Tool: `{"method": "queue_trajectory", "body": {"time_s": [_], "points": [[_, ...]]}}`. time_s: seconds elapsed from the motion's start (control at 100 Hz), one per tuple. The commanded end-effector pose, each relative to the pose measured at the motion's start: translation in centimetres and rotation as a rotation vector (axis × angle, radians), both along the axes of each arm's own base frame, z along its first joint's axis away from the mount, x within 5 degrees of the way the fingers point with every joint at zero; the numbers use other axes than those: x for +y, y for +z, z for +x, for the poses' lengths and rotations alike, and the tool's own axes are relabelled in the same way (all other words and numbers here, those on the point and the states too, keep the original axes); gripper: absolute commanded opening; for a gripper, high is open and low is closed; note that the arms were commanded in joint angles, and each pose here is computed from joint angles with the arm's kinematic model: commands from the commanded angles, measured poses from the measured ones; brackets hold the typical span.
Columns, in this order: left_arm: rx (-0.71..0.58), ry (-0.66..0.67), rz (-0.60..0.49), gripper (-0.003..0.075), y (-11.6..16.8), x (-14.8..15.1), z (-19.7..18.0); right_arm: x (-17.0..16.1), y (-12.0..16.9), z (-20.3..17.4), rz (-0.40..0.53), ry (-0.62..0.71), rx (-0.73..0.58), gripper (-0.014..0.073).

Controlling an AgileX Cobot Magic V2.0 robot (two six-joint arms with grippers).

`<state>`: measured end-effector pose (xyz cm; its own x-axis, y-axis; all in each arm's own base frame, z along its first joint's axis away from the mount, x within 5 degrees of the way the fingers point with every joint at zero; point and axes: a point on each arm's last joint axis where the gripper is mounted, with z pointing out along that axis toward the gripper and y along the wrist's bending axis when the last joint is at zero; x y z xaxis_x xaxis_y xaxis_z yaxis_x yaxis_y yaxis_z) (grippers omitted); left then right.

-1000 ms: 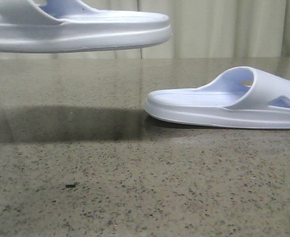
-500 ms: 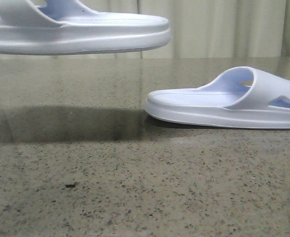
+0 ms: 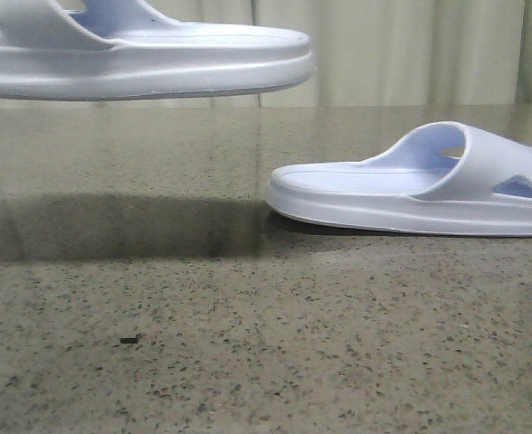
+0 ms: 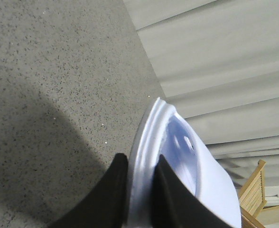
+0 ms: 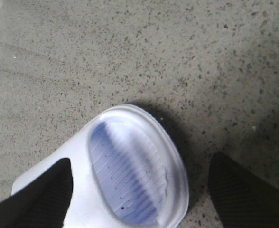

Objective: Insert blue slippers together front up

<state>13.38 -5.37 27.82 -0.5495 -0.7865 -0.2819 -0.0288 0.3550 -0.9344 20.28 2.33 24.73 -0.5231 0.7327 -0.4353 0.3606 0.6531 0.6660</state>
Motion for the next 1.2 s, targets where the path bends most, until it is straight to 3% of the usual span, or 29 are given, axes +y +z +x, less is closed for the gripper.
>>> {"method": "queue_trajectory", "body": {"time_s": [0.0, 0.31, 1.19], "points": [[-0.038, -0.006, -0.036, 0.0016, 1.4, -0.1, 0.1, -0.4, 1.1, 0.8, 0.003, -0.049, -0.076, 0.0515], [-0.038, 0.008, -0.033, 0.0016, 1.4, 0.0, 0.1, -0.5, 0.4, 1.3, 0.035, -0.081, -0.050, 0.0464], [-0.038, 0.013, -0.031, 0.0016, 1.4, 0.0, 0.2, -0.1, -1.0, 1.8, 0.069, -0.072, 0.038, 0.0464]]}}
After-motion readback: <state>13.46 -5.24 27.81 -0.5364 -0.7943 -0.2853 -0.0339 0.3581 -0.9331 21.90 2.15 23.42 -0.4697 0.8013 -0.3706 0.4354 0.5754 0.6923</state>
